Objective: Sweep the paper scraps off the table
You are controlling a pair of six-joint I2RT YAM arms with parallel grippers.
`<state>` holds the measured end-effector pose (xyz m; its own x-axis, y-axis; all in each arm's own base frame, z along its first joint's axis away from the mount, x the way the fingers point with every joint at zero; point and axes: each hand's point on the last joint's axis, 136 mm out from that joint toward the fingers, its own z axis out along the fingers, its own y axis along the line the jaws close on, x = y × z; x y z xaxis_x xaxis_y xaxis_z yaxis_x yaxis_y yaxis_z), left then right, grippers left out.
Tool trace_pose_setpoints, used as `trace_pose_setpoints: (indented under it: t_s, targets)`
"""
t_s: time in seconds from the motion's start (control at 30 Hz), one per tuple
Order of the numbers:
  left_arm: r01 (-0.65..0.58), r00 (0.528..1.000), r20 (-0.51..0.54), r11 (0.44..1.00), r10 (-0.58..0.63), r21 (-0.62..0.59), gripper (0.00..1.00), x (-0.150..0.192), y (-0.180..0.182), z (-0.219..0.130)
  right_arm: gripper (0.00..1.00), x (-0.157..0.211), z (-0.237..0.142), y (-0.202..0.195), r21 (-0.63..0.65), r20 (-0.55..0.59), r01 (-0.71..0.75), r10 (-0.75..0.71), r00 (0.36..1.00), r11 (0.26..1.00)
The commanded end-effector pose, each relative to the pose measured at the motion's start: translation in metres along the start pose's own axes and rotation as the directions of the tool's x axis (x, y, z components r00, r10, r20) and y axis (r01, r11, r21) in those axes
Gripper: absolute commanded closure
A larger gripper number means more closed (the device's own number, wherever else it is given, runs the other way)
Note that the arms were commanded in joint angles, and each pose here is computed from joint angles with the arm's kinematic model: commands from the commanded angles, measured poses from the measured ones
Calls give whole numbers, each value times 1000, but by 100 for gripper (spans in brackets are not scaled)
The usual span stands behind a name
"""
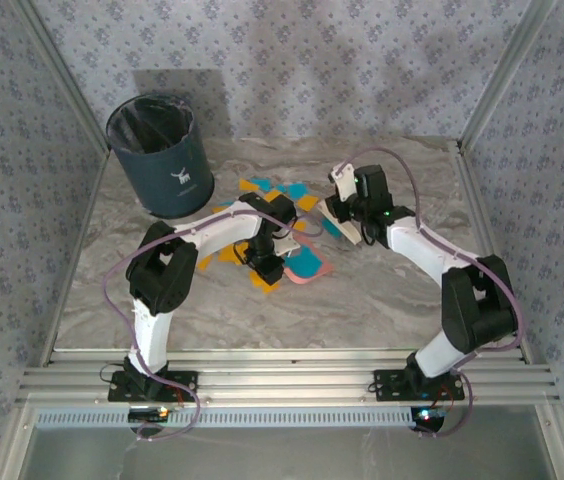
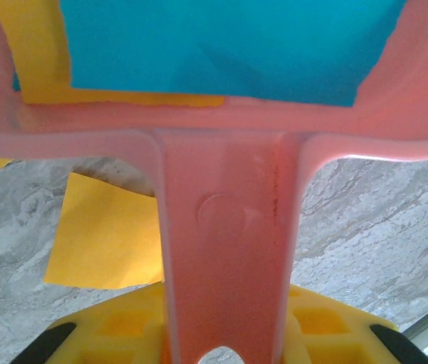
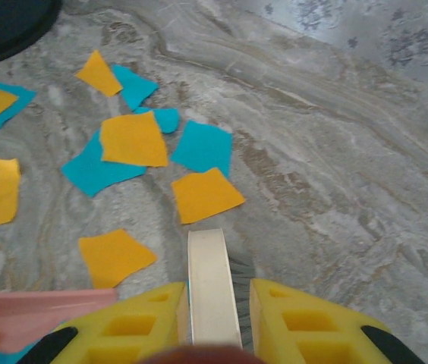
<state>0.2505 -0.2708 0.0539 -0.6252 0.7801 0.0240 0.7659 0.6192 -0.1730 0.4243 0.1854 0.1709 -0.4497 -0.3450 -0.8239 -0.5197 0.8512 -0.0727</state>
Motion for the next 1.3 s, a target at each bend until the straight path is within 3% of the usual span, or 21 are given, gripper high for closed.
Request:
trace_pose_setpoints:
  t_s: [0.0,0.7,0.93,1.27]
  targets:
    - [16,1000,-4,1000,-16,7,100,4,-3,-13,100,18,-8,27,-87,-68,-52,46,997,995]
    - [13,1000,-5,1000,-13,2,100,5,-2,-13,100,24,-30,72,-200,-100,-158,140,985,967]
    - [14,1000,0,1000,-14,1,100,5,-1,-14,100,14,-48,72,-206,-47,-160,154,987,965]
    - [-5,999,37,1000,6,-12,100,2,-2,-22,100,-2,-65,50,-116,55,-188,196,979,975]
